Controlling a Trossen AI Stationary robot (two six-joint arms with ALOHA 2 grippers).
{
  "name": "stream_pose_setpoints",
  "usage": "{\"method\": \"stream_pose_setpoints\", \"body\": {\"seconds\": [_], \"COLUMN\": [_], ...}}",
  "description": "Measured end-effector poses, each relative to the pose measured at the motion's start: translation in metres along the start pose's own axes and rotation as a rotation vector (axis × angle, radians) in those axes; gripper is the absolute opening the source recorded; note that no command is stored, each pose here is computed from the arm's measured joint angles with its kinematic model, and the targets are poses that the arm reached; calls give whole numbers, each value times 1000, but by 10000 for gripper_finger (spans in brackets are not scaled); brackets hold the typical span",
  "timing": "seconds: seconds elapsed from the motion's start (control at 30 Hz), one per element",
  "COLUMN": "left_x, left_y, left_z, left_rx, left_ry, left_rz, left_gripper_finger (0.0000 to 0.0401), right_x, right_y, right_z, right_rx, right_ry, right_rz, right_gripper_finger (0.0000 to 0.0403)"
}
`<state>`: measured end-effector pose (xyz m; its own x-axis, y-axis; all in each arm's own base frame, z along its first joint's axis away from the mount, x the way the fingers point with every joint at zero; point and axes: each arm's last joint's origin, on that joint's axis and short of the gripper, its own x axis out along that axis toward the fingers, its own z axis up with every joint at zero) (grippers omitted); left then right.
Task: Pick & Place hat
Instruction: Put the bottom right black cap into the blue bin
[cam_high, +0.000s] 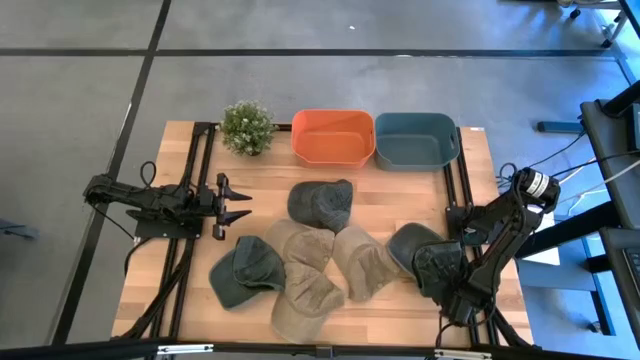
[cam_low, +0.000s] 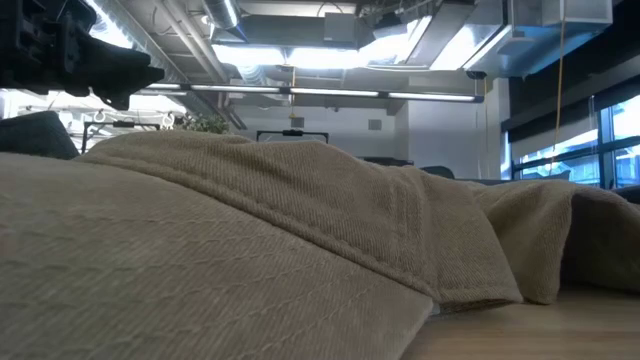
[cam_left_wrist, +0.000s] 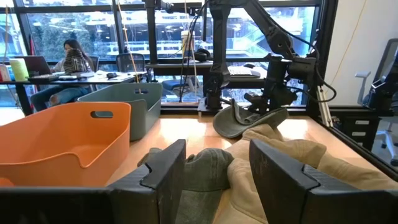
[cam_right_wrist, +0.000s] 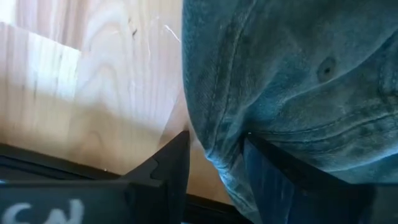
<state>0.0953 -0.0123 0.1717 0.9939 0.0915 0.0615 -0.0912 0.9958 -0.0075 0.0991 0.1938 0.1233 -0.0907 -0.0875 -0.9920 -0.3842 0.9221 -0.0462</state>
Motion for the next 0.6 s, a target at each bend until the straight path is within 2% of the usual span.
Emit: {"method": "stream_pose_setpoints", "body": {"seconds": [0.13, 0.3, 0.43, 0.53, 0.6], "left_x": [0, 0, 0, 0, 0], "left_y": [0, 0, 0, 0, 0], "left_z": [0, 0, 0, 0, 0], "left_rx": [0, 0, 0, 0, 1], "left_ry": [0, -1, 0, 0, 0], "left_rz": [0, 0, 0, 0, 0], "left_gripper_finger": [173, 173, 173, 173, 173], "right_x": [0, 0, -2, -9, -16], "right_y": [-1, -1, 0, 2, 0], "right_z": [0, 0, 1, 5, 6], "right_rx": [10, 25, 113, 186, 262], "right_ry": [1, -1, -1, 7, 29], "right_rz": [-11, -26, -35, -47, -99], "right_gripper_finger": [128, 77, 38, 37, 37]}}
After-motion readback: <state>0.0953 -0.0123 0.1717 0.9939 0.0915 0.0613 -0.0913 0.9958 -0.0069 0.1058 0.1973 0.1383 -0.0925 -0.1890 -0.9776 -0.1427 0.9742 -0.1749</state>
